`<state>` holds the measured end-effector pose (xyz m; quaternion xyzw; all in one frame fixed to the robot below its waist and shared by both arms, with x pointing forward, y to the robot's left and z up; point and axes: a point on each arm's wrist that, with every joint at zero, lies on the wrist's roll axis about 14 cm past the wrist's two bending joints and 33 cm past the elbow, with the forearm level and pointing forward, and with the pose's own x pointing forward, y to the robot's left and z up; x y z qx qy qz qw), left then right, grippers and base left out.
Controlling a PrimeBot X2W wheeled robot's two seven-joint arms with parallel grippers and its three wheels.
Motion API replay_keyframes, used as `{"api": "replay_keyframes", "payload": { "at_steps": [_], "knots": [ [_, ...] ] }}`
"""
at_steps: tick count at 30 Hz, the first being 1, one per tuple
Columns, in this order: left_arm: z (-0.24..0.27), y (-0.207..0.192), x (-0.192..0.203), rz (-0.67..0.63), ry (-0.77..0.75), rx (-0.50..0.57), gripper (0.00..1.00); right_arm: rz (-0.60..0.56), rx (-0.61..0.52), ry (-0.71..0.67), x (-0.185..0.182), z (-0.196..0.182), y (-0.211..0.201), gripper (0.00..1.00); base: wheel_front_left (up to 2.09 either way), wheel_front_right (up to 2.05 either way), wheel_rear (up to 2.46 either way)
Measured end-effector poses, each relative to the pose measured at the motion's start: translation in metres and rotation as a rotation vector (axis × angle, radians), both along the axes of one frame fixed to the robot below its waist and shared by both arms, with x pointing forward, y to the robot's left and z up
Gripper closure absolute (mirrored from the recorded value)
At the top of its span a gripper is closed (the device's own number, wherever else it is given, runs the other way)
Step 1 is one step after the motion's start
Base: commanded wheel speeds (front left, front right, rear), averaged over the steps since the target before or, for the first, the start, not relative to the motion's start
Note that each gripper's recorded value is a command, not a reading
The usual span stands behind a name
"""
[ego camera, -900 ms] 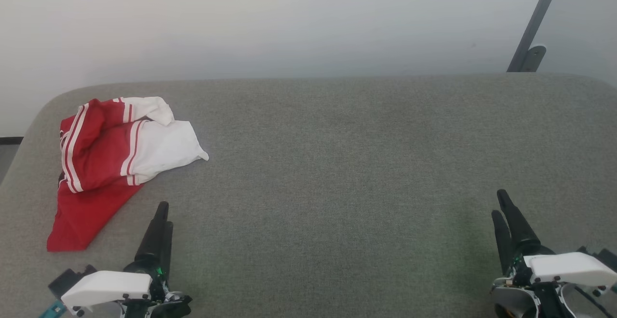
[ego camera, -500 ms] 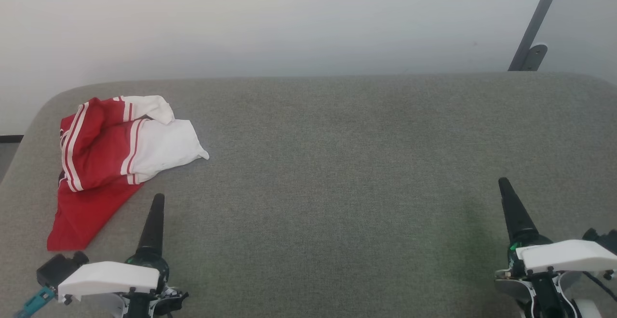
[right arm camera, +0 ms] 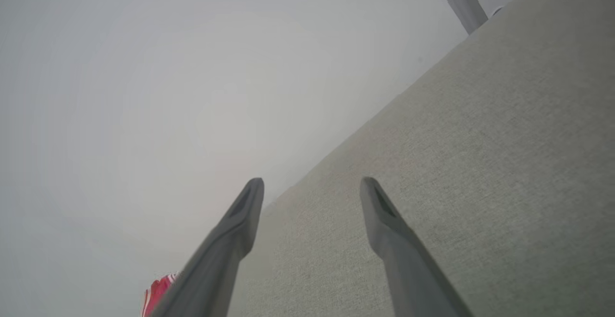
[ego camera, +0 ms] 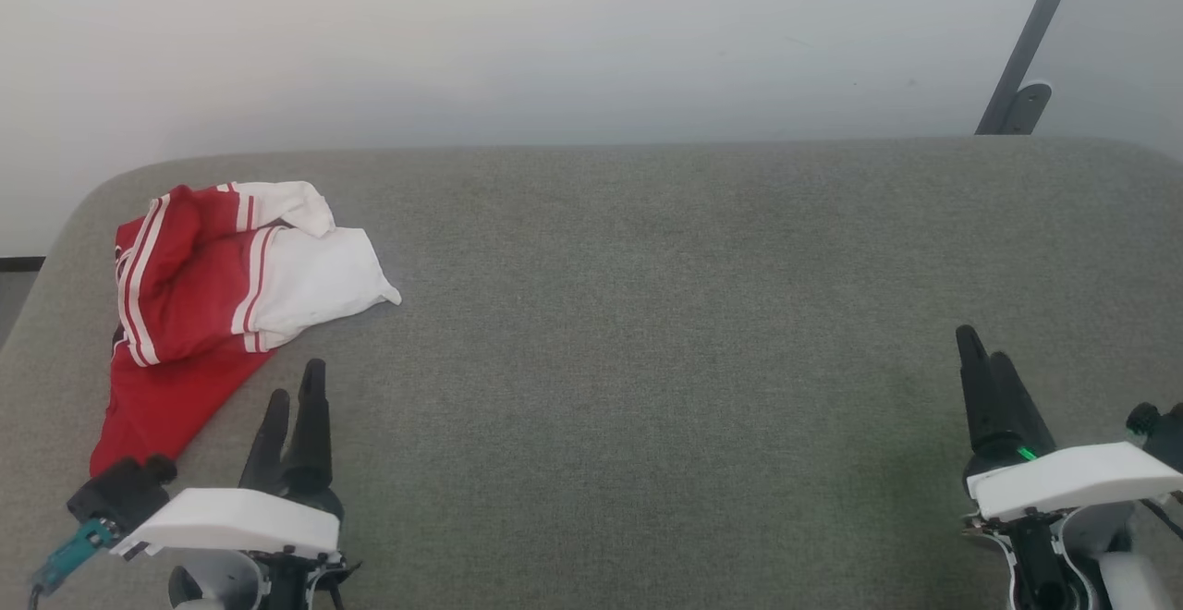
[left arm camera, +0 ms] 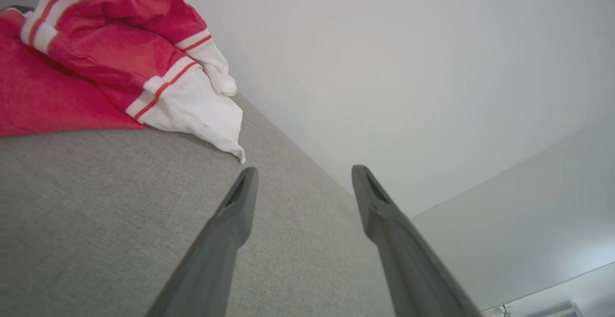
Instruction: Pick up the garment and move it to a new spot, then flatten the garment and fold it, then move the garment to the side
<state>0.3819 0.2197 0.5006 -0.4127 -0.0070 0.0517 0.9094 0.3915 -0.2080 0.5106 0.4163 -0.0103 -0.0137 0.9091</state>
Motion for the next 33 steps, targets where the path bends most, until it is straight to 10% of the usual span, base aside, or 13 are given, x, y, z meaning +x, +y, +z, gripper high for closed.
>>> {"api": "replay_keyframes", "payload": {
  "at_steps": [33],
  "knots": [
    [0.001,-0.013,-0.003,-0.022,0.055,0.585,0.00,-0.004,-0.640,-0.080,0.003,0.022,0.001,0.00,0.00,0.00,0.00]
  ]
}}
